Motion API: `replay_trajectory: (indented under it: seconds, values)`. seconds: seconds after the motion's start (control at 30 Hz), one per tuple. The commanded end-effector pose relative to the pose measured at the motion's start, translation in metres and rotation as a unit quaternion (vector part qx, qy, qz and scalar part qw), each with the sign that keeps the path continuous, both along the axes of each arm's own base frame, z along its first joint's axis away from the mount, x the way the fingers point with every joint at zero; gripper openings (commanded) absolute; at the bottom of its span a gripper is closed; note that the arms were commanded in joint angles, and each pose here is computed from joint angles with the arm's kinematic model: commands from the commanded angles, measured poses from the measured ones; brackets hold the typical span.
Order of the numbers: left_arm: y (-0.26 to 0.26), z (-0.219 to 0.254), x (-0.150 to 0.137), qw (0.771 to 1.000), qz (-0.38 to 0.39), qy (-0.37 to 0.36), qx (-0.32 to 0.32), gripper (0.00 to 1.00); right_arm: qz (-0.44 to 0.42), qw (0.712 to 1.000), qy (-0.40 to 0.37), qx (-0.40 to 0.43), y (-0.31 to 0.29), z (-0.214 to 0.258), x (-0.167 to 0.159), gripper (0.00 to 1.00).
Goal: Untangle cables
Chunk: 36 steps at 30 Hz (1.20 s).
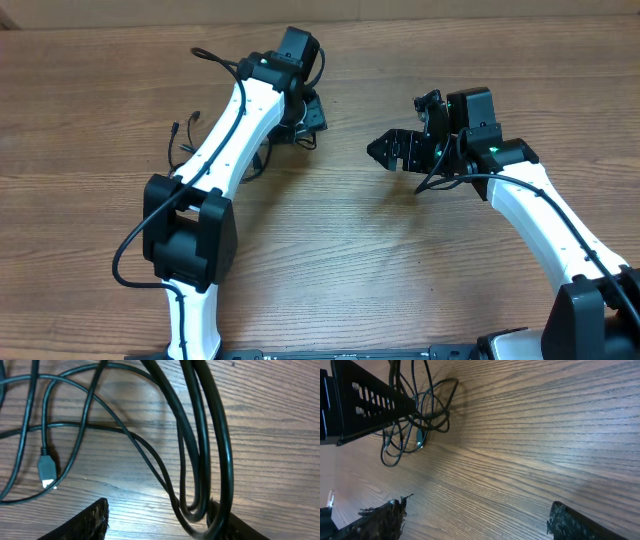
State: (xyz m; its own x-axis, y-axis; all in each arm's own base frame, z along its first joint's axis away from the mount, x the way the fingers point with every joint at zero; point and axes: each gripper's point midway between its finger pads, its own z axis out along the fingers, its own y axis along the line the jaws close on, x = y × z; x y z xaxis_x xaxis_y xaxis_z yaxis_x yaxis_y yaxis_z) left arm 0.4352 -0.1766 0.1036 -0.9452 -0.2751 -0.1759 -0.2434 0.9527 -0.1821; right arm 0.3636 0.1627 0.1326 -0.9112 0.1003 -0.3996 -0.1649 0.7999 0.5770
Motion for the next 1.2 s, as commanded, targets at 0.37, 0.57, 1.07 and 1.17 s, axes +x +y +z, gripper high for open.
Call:
replay_trajectory:
  seconds: [0.37, 0.57, 1.07, 1.17]
  values:
    - [0.068, 0.149, 0.012, 0.981, 0.018, -0.195, 0.012, 1.00, -0.002, 1.000, -0.017, 0.002, -0.001, 0.005, 0.008, 1.00]
    - [0.106, 0.138, -0.001, 0.978, 0.052, -0.167, 0.115, 1.00, 0.010, 0.999, -0.038, -0.003, 0.000, 0.008, 0.011, 1.00]
    - [0.118, 0.132, -0.002, 0.976, 0.063, -0.155, 0.137, 1.00, 0.062, 0.991, -0.119, -0.001, 0.037, 0.025, 0.021, 1.00]
    - [0.118, 0.132, -0.002, 0.976, 0.063, -0.155, 0.137, 1.00, 0.063, 0.990, -0.127, -0.019, 0.047, 0.016, 0.025, 1.00]
